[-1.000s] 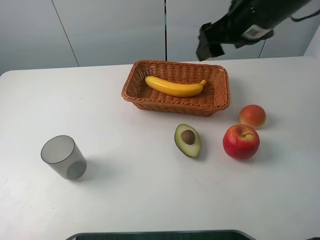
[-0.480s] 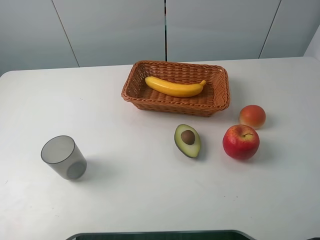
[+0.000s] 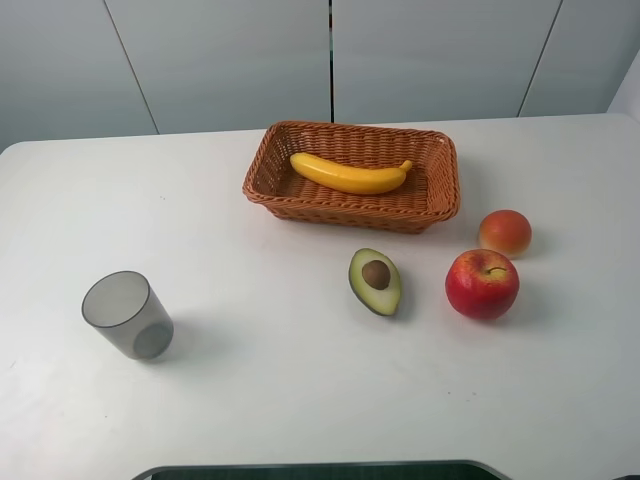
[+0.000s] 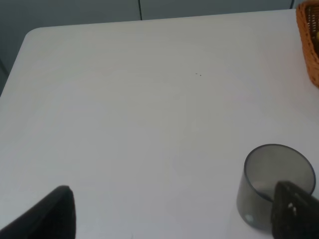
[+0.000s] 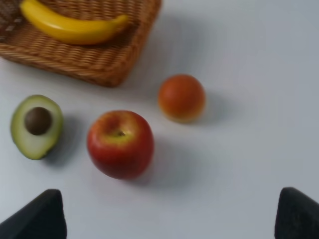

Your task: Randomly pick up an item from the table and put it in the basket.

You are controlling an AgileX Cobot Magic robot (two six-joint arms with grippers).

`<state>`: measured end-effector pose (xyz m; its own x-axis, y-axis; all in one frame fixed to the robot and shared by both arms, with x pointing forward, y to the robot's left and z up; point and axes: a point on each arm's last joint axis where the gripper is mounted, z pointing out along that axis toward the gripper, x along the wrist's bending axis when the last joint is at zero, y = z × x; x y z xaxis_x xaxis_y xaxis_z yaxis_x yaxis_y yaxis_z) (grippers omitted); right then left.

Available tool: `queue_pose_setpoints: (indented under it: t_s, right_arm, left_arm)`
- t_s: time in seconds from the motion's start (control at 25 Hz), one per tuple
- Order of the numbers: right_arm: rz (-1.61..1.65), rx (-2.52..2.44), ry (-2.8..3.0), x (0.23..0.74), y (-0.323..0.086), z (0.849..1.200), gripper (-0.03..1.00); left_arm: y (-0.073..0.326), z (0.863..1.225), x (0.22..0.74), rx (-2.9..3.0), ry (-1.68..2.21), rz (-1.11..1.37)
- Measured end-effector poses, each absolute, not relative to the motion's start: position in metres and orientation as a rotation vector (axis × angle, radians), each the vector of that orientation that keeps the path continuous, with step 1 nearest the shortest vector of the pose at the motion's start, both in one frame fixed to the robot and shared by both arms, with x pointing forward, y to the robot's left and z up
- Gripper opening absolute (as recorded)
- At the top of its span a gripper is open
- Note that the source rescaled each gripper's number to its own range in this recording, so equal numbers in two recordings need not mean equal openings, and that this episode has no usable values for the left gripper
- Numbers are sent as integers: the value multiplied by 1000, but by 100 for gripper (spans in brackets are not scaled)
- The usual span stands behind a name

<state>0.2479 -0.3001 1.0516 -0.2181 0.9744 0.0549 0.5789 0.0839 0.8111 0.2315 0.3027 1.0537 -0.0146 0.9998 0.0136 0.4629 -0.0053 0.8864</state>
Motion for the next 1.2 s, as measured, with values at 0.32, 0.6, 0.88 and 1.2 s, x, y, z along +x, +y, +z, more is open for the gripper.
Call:
queue_pose_setpoints:
  t_s: [0.32, 0.6, 0.88, 1.2]
  right_arm:
    - [1099, 1378, 1827, 231, -302, 1052, 83]
    - [1070, 1383, 1801, 231, -304, 1052, 83]
    - [928, 1537, 1594, 231, -304, 1053, 83]
    - [814, 1669, 1399, 230, -302, 1053, 83]
  left_arm:
    - [303, 1054, 231, 1554, 1564, 962]
    - [303, 1054, 231, 1554, 1564, 962]
    - [303, 1054, 231, 1554, 1564, 962]
    - [303, 1054, 231, 1554, 1564, 962]
